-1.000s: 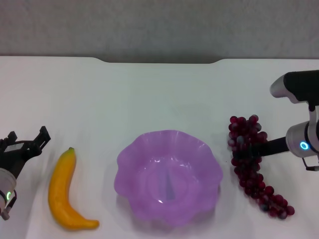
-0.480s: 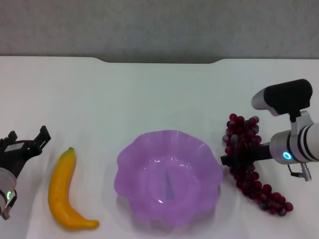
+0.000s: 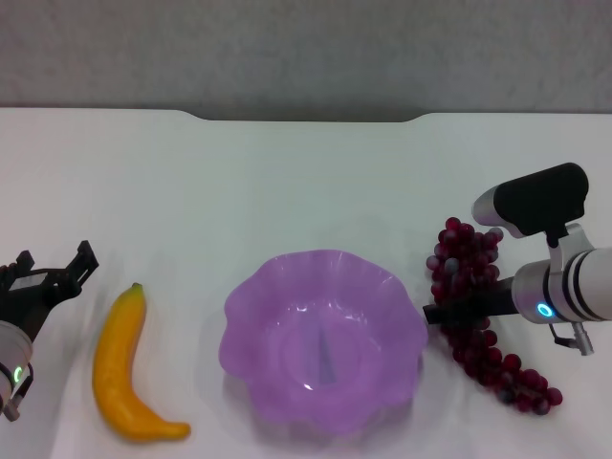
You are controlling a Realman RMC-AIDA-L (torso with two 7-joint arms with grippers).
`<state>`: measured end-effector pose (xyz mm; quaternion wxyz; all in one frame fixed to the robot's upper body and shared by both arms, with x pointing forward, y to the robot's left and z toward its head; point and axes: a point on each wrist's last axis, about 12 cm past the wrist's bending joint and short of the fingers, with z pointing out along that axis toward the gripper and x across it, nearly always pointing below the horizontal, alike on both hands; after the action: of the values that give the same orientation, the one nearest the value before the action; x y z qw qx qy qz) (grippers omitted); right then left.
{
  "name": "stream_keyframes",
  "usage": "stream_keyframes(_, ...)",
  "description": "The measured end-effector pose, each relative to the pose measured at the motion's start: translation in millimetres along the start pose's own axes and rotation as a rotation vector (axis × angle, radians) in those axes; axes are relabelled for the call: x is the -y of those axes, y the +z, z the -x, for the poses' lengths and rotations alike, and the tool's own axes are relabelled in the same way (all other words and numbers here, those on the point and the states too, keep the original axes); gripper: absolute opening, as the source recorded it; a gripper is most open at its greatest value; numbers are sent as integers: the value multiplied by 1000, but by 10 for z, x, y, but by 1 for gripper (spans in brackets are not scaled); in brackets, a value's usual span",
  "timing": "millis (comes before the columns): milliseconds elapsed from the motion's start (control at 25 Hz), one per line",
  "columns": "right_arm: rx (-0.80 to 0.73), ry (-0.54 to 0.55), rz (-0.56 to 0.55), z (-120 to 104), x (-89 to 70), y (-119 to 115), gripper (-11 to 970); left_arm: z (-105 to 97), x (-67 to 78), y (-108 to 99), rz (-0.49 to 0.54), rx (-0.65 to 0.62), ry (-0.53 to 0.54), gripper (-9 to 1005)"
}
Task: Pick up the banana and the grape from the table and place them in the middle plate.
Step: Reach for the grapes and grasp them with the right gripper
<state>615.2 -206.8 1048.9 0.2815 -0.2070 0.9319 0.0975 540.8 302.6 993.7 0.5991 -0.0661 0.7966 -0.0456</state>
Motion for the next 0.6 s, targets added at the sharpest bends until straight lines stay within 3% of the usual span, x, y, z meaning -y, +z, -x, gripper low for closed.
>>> stream_keyframes(280,5,0,-2,-17,-5,8,846,-2,-2,-2,1,0,0,894)
stream_keyframes(600,30,-19,-21,-41,1,24,648,-4,-4,-4,1,-1,-2,893)
